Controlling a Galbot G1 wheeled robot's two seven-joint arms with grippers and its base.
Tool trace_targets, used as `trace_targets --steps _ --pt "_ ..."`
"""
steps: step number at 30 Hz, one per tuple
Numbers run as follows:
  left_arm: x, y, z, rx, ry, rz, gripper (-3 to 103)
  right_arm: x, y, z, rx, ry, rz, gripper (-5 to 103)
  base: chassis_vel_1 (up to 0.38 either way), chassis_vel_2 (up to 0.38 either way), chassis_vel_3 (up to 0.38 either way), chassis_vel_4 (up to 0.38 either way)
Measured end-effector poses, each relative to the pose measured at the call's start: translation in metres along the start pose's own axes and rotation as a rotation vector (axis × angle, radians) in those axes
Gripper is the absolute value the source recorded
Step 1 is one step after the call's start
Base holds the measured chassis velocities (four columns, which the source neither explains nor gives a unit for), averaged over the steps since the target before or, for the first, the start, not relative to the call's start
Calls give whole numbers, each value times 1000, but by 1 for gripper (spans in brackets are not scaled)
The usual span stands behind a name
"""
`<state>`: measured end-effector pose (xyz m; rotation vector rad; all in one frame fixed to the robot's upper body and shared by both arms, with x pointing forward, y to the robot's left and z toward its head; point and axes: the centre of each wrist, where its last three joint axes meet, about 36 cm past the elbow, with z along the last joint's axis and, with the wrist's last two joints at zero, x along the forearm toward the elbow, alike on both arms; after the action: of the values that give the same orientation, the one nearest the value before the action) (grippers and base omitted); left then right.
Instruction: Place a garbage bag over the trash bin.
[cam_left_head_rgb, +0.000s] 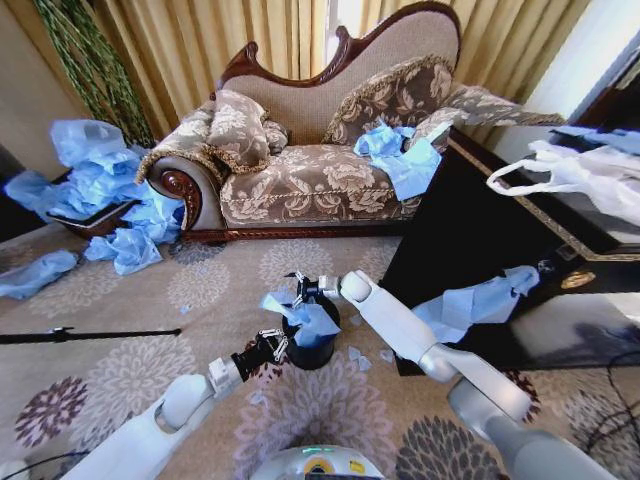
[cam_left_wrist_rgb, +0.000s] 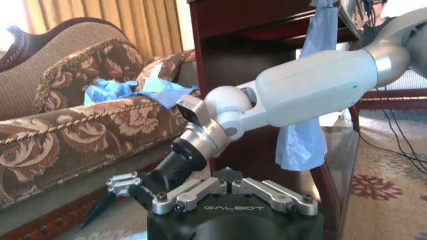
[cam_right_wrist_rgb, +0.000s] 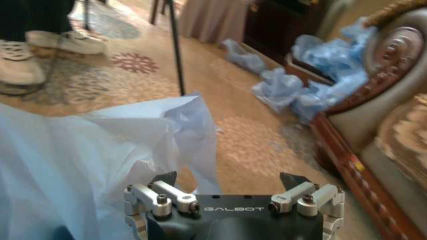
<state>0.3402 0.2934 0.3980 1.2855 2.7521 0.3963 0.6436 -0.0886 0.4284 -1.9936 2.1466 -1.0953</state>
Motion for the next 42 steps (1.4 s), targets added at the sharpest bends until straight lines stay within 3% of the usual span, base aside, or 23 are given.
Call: trace_targets --steps 11,19,22,23,28,29,32,34,37,40,41,42 --pt "-3 -8 -1 -5 -9 17 0 -49 4 -27 105 -23 -62 100 0 0 0 0" --pt "-2 -10 -3 -9 -20 14 0 -68 13 -32 122 -38 -63 100 0 0 0 0" --pt "-1 -14 -3 -14 -29 7 0 -78 22 -29 88 -42 100 100 0 0 0 0" --pt "-1 -14 -3 -14 -29 7 0 -78 22 -29 88 -42 100 100 0 0 0 0" --pt "2 -11 -4 -30 -36 -35 0 -57 10 -18 31 12 392 100 0 0 0 0" --pt "2 -11 -4 -30 -36 -35 0 -57 10 -18 31 12 392 100 0 0 0 0" --pt "3 -3 -4 -40 -39 -98 0 -23 3 -3 -24 68 556 100 0 0 0 0" --pt "3 -2 -4 -41 -39 -110 0 -18 4 1 -34 77 574 100 0 0 0 0" --pt "5 9 -2 -46 -37 -191 16 10 21 26 -107 140 695 100 0 0 0 0" --pt "6 14 -1 -49 -33 -210 22 19 30 37 -143 164 758 100 0 0 0 0" --pt "7 17 0 -52 -29 -217 27 22 37 44 -163 178 811 100 0 0 0 0" --pt "8 23 2 -58 -23 -217 43 28 45 60 -221 211 917 100 0 0 0 0"
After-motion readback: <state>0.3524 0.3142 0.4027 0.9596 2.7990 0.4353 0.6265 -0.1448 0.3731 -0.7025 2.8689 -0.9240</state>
